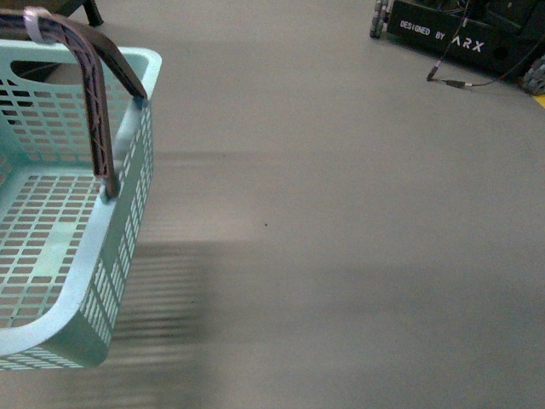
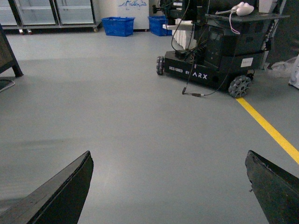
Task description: Pick mango and avocado into basket
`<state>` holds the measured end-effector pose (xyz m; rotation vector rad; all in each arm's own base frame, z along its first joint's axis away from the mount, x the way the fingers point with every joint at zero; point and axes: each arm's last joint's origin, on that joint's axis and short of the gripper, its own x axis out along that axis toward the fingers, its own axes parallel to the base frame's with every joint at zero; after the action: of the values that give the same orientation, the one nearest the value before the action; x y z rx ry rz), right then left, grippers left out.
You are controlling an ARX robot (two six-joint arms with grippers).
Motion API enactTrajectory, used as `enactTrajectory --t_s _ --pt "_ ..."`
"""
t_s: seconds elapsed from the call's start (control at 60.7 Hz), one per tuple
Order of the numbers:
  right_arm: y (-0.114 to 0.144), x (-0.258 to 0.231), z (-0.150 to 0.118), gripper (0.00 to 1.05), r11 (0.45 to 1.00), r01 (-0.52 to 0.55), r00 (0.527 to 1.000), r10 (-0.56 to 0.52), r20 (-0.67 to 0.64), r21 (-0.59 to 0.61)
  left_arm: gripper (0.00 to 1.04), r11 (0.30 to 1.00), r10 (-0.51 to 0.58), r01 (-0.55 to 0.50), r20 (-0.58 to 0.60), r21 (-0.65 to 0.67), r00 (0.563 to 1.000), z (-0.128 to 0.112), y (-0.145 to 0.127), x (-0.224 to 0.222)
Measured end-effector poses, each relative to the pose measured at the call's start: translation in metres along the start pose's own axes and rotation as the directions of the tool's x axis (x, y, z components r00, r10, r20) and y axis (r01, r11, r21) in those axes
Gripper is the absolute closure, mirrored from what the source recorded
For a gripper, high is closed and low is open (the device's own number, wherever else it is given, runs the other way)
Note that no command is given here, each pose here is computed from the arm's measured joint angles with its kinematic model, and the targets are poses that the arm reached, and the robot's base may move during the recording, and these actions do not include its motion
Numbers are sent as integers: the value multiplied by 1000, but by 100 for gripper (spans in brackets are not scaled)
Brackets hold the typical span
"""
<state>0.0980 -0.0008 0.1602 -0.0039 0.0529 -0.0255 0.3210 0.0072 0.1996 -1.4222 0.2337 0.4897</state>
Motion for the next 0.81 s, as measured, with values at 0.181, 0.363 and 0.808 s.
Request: enactTrajectory --t_s 0.181,0.363,0.808 --pt "0 0 0 8 1000 0 1000 0 0 0 99 998 -43 43 2 -43 999 9 -29 -40" --pt "0 0 0 8 1000 0 1000 0 0 0 99 989 -89 88 -2 -116 996 9 -56 -88" --pt "0 0 0 8 1000 0 1000 0 0 0 99 992 -83 83 3 -93 997 6 -65 -134"
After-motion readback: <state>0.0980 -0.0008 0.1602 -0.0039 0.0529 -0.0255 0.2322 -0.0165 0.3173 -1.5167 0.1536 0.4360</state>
